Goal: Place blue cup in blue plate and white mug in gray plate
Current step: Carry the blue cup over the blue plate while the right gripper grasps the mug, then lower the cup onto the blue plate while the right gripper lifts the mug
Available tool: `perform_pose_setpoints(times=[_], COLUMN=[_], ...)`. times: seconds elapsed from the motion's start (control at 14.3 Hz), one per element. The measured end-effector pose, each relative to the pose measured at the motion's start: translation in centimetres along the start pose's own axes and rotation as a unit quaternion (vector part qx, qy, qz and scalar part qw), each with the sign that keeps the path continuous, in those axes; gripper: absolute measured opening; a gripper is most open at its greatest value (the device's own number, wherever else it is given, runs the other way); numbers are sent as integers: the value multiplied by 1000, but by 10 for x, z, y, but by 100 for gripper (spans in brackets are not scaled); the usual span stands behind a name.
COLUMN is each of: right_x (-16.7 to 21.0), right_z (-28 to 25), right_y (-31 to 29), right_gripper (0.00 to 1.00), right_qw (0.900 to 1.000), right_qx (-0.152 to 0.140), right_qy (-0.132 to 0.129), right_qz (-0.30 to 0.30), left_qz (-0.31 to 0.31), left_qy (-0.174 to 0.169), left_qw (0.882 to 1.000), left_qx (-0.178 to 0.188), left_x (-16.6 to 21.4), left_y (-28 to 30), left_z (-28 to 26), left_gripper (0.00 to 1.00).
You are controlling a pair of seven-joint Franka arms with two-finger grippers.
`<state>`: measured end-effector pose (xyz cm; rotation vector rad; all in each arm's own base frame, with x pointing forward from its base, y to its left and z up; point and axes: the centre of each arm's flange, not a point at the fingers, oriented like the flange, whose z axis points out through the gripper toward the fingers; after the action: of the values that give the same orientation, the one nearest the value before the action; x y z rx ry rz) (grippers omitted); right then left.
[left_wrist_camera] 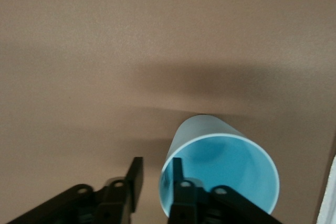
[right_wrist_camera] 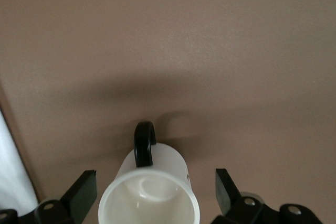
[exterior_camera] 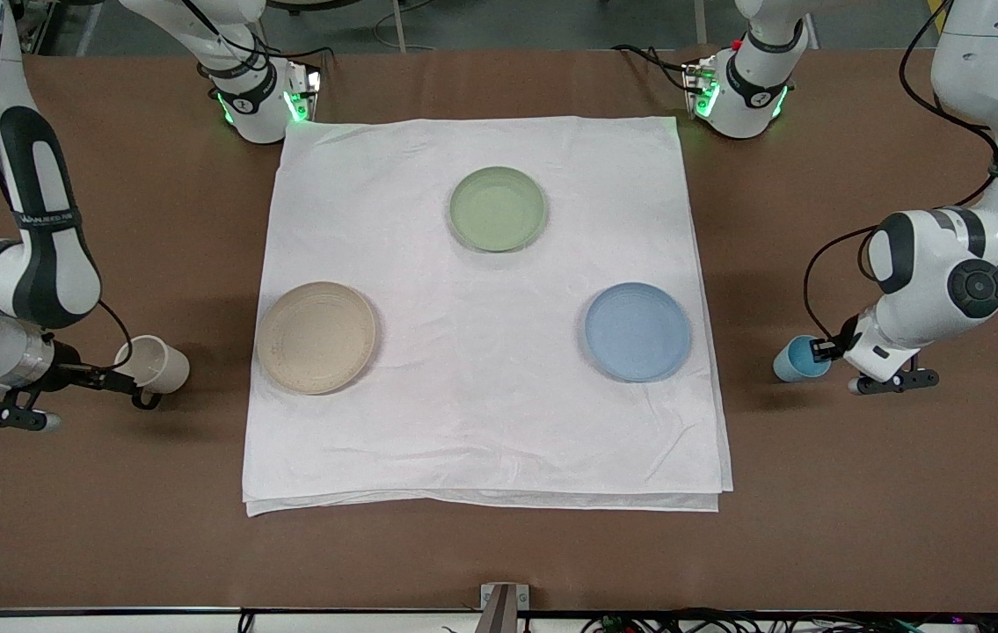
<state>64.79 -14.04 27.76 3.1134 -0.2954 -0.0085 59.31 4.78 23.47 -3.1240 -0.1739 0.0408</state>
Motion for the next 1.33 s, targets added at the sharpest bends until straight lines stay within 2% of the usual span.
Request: perform_pose_setpoints(times=[0.14, 0.35, 0.63, 0.91, 1.26, 1.33], right_x=[3, 3, 2, 1, -3, -4], right_z=[17, 37, 61, 66, 70, 70], right_y=[-1, -1, -3, -7, -18, -18], right_gripper=[100, 100, 99, 93, 89, 83], right_qw=[1000, 1000, 1000, 1000, 999, 999], right_qx=[-1, -2, -3, -1, 11, 14], right_qy=[4, 0, -6, -10, -31, -35], right_qz=[-1, 0, -3, -4, -4, -2], left_qz=[5, 36, 57, 28, 6, 11], left_qy=[9, 25, 15, -1, -23, -21], left_qw=[1000, 999, 998, 999, 999, 999], left_qx=[-2, -13, -28, -43, -38, -30], left_x=[4, 5, -20, -52, -90, -93], left_y=[7, 54, 146, 219, 278, 283], left_z=[-9, -44, -79, -78, -57, -50], left_gripper=[4, 3, 3, 3, 3, 3])
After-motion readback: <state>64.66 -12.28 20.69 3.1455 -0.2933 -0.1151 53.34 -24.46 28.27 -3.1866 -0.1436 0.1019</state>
